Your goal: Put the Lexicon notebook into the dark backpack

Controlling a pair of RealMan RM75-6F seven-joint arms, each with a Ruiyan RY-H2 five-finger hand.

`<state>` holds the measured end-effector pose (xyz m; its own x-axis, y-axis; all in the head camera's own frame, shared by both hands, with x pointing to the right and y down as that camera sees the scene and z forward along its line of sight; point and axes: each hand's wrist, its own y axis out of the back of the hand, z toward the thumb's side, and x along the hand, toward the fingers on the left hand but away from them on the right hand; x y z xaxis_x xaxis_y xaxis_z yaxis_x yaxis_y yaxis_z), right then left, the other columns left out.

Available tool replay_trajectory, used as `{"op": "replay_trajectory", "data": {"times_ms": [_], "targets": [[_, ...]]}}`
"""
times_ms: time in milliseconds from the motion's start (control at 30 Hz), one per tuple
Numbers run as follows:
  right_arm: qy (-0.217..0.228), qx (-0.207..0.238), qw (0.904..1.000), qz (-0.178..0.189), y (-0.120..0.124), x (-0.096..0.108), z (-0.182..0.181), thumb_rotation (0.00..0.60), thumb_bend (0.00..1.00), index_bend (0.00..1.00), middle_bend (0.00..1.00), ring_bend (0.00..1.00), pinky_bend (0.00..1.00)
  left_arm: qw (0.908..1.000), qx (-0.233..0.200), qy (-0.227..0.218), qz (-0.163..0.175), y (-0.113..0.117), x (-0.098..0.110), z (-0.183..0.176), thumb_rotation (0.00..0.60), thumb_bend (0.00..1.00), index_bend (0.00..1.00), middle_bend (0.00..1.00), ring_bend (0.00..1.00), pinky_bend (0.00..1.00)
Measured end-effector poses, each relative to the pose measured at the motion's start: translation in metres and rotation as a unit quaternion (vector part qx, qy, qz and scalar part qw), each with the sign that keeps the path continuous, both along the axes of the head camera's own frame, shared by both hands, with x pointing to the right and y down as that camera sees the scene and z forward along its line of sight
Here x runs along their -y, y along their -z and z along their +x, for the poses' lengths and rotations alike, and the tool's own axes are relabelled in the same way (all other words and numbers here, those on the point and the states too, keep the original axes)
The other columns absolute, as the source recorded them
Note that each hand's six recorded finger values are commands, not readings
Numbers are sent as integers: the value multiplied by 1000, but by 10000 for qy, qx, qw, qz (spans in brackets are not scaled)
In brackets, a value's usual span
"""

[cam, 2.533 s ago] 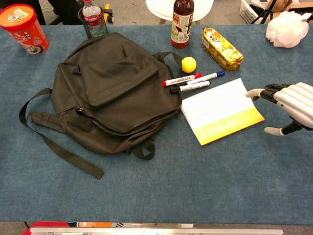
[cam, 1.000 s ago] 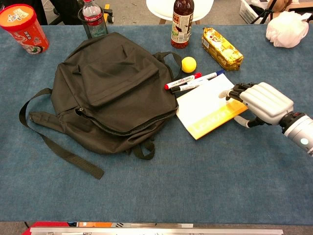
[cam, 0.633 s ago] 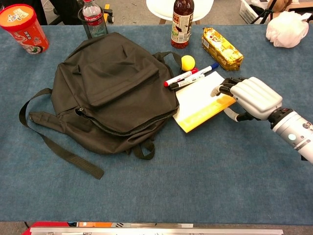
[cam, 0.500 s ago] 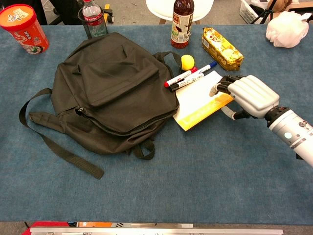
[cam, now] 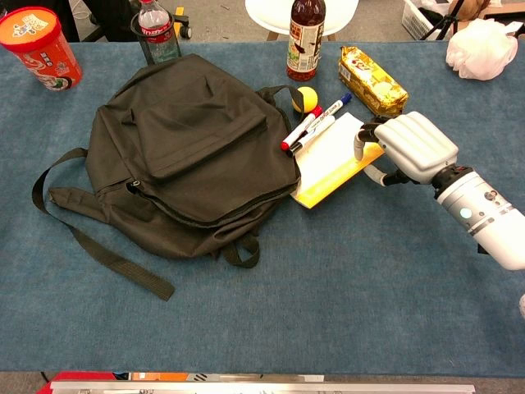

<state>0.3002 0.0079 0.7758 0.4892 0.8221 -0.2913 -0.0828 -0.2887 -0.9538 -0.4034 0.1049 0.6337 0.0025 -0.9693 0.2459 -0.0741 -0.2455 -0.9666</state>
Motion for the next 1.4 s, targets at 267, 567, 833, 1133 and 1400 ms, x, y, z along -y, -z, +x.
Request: {"op": "replay_trajectory", "data": {"times_ms": [267, 567, 833, 1133, 1400], "targets": [[23, 42, 10000, -12, 1, 7, -10, 600, 562, 577, 491, 341, 470, 10000, 8, 17, -18, -1, 0, -2, 600, 181, 198, 140, 158, 163], [-29, -35, 10000, -68, 5, 2, -5, 600, 446, 657, 557, 406, 561, 10000, 19, -44, -50, -1, 3, -1, 600, 181, 198, 140, 158, 163], [-123, 11, 9997, 222, 24, 0, 12, 600, 446, 707, 623, 482, 665, 9989, -86, -449, -130, -1, 14, 12, 600, 181, 199, 140, 158, 163], [-251, 269, 9966, 734, 73, 0, 38, 600, 443, 718, 644, 508, 687, 9902, -404, -1289, -358, -2, 35, 47, 600, 181, 202, 140, 158, 163], [-388, 322, 9931, 1060, 120, -1, 61, 600, 437, 718, 644, 508, 688, 9702, -682, -2224, -680, -8, 50, 90, 600, 181, 207, 140, 158, 163]]}}
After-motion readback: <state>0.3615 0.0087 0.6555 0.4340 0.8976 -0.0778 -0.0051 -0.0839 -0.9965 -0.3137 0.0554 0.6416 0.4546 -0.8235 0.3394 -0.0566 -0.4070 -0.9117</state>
